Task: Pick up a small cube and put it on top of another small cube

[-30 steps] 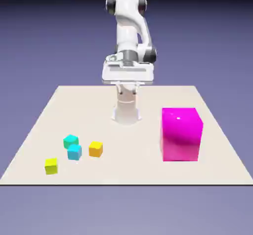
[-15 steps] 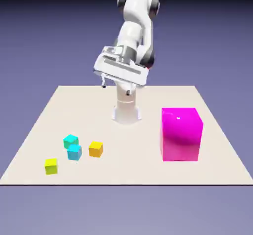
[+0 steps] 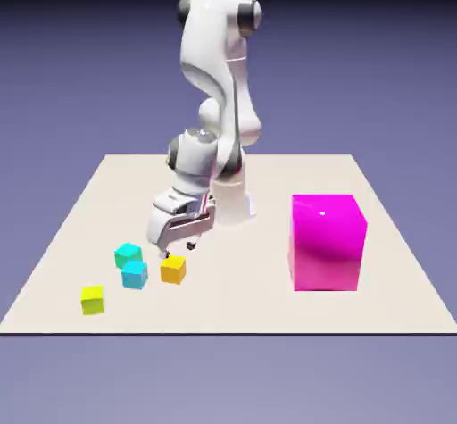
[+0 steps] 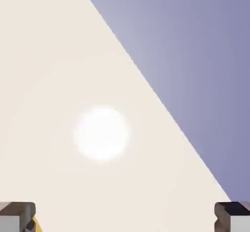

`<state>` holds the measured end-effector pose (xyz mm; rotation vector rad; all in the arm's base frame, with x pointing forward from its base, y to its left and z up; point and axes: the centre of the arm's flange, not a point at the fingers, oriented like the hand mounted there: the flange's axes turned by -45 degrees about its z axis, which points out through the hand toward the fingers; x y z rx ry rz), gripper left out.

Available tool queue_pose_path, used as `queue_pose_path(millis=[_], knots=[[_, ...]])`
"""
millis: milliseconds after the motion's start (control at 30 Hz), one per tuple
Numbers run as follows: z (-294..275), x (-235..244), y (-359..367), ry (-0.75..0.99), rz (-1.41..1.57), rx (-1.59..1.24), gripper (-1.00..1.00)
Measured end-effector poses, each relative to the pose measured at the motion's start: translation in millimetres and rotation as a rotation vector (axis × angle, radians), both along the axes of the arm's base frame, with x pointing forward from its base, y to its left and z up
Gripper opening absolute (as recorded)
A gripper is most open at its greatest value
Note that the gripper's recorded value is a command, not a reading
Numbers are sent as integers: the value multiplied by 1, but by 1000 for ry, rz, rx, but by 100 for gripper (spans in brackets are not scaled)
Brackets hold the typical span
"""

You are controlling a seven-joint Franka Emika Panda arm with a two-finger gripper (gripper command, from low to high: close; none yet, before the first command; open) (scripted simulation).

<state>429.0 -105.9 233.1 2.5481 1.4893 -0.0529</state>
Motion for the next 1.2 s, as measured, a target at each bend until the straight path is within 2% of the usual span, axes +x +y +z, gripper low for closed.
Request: queue_pose_path(millis=[167, 367, 567, 833, 1200], knots=[[-38, -17, -10, 138, 237, 72, 0], [-59, -32, -19, 201, 527, 165, 0], [-56, -38, -35, 164, 805, 207, 0], [-65, -73, -30, 147, 1252, 206, 0], [-41, -102, -36, 96, 1780, -41, 0]])
